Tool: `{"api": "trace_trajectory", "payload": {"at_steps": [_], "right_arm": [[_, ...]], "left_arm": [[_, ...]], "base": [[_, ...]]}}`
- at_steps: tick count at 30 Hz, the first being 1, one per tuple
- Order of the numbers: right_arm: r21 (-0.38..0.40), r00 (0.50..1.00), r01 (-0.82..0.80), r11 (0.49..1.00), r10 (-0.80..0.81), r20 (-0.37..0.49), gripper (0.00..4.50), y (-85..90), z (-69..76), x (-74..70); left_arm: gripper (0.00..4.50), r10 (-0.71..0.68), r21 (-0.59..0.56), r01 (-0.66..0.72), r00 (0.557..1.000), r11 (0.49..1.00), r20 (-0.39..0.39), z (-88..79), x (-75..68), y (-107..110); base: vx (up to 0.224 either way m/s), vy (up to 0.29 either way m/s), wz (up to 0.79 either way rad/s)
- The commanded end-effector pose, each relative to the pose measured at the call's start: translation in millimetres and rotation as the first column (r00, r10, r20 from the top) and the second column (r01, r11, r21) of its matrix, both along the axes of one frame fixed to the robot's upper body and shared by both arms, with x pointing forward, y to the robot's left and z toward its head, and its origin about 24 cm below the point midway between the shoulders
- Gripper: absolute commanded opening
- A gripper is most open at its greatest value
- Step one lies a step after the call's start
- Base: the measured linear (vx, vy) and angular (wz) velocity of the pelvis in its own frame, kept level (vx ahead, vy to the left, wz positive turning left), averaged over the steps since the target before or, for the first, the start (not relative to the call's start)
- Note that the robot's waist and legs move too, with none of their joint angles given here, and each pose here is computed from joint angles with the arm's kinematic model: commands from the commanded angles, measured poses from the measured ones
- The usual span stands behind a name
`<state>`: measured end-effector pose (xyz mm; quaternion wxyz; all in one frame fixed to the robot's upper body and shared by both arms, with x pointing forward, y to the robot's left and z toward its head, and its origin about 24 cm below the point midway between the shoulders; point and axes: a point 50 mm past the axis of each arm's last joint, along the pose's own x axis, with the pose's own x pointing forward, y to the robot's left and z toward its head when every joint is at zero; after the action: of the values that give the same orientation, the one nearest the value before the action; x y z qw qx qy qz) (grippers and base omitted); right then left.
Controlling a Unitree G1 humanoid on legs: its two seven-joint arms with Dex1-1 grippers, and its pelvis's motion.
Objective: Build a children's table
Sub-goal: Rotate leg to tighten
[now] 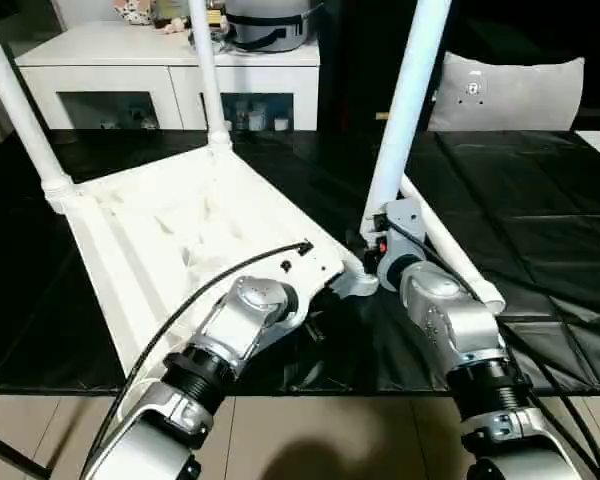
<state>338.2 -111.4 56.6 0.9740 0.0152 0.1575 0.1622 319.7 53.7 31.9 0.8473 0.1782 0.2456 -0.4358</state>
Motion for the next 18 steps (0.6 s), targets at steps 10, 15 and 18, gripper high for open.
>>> {"api": "trace_trajectory", "payload": {"at_steps": [10, 15, 18], "right_arm": [[0.066, 0.978, -0.203, 0.977, 0.199, 0.066, 3.5, -24.1, -0.7, -22.7], [0.031, 0.934, -0.341, 0.939, 0.335, 0.123, 3.93, -40.8, 8.0, -37.7], [0.003, 0.917, -0.381, 0.925, 0.377, 0.13, 4.15, -51.4, 11.1, -42.0]], "left_arm": [[0.0, -0.018, 0.052, 0.014, 0.997, 0.999, 0.076, 6.2, 12.8, 29], [0.0, -0.085, 0.062, 0.081, 0.994, 0.995, 0.066, 3.6, 9.2, 33], [0.0, -0.122, 0.074, 0.117, 0.991, 0.99, 0.057, 1.8, 7.9, 36]], "base": [[0.0, 0.0, 0.0], [0.04, -0.009, -0.01], [0.02, -0.004, 0.0]]}}
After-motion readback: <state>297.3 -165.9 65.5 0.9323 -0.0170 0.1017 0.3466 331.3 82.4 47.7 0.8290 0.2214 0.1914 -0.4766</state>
